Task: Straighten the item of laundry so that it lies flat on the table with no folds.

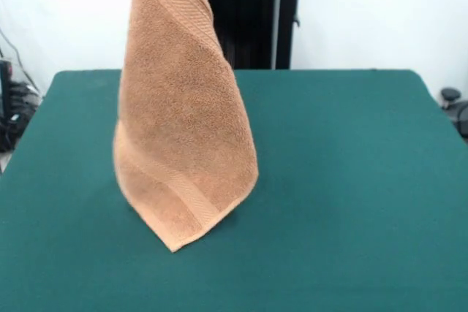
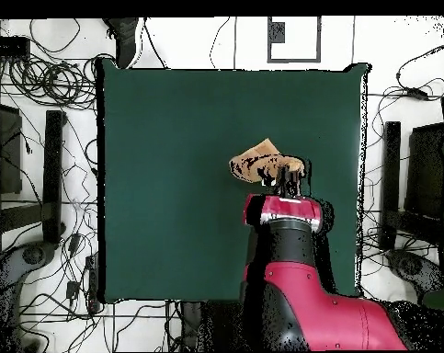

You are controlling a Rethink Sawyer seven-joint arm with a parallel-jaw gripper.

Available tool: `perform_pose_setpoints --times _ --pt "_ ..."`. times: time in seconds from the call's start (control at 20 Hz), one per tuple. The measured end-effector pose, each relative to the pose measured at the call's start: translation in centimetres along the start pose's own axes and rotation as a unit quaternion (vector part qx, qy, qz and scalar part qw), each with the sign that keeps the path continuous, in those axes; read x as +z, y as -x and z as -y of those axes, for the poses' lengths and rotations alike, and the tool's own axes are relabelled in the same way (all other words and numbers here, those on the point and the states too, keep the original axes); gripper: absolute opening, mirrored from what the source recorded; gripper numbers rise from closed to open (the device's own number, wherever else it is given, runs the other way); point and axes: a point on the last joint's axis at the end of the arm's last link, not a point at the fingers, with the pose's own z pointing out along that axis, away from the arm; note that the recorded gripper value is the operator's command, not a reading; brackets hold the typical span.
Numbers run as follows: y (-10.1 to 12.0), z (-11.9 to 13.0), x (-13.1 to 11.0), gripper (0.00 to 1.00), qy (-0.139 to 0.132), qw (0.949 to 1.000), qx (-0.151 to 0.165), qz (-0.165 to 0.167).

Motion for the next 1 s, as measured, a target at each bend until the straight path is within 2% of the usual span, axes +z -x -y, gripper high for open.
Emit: perform_pose_setpoints --times 0.35,0.65,0.75,0.85,1.0 --pt "-0.8 -0.2 1.8 0.00 0.006 0.9987 0.023 0.046" --pt "-3.8 -2.2 2.6 0.00 -0.011 0.9961 0.060 0.063" --pt "-5.4 -5.0 2.5 0.00 -0.037 0.9929 0.093 0.064" --pt "-6.7 -7.5 2.0 0.00 -0.055 0.9898 0.113 0.066" --pt "-8.3 -10.1 1.1 0.00 -0.073 0.9868 0.126 0.072"
